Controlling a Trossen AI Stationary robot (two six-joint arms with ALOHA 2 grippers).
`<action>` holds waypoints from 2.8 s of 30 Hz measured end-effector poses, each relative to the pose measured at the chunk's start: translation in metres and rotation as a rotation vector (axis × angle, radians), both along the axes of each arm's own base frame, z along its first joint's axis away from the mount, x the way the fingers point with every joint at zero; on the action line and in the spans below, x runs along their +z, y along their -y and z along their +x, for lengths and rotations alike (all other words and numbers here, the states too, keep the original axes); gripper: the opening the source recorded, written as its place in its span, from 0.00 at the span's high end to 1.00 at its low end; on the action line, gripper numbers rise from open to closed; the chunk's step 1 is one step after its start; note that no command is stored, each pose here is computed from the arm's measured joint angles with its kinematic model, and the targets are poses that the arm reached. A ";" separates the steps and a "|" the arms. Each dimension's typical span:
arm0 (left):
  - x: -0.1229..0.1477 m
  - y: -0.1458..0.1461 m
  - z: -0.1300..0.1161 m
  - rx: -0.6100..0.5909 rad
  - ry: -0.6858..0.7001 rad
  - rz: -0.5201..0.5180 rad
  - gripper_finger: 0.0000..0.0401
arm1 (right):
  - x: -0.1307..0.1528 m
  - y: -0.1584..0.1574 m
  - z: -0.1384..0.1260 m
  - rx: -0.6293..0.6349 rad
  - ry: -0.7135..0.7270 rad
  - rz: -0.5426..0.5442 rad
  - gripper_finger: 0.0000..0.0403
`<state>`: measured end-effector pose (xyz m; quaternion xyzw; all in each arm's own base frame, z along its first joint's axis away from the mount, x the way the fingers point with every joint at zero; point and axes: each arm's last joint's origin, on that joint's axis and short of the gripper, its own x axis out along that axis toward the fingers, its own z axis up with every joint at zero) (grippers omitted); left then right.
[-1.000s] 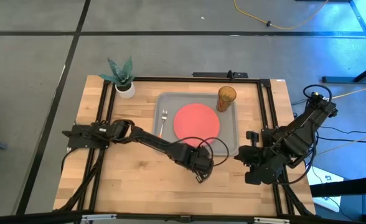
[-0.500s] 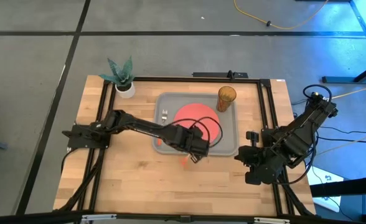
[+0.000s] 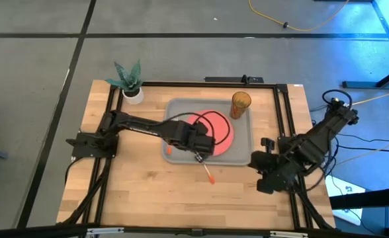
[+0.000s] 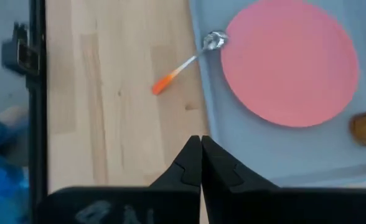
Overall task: Pick and place plate/cup/fork/spoon on tray
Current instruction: Put the orange spoon on the right side of the orange fork on the gray serving tray
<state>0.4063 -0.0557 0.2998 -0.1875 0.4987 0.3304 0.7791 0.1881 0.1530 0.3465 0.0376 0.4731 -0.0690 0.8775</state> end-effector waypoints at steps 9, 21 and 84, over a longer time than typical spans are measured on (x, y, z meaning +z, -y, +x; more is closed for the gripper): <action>0.053 0.010 -0.035 -0.027 0.131 0.033 1.00 | -0.017 0.012 0.032 -0.062 -0.006 0.198 0.91; 0.089 0.034 -0.081 -0.091 0.176 0.068 1.00 | -0.067 0.018 0.085 -0.130 0.076 0.272 0.74; 0.094 0.040 -0.107 -0.170 0.038 0.122 1.00 | -0.158 0.023 0.196 -0.143 -0.143 0.140 0.99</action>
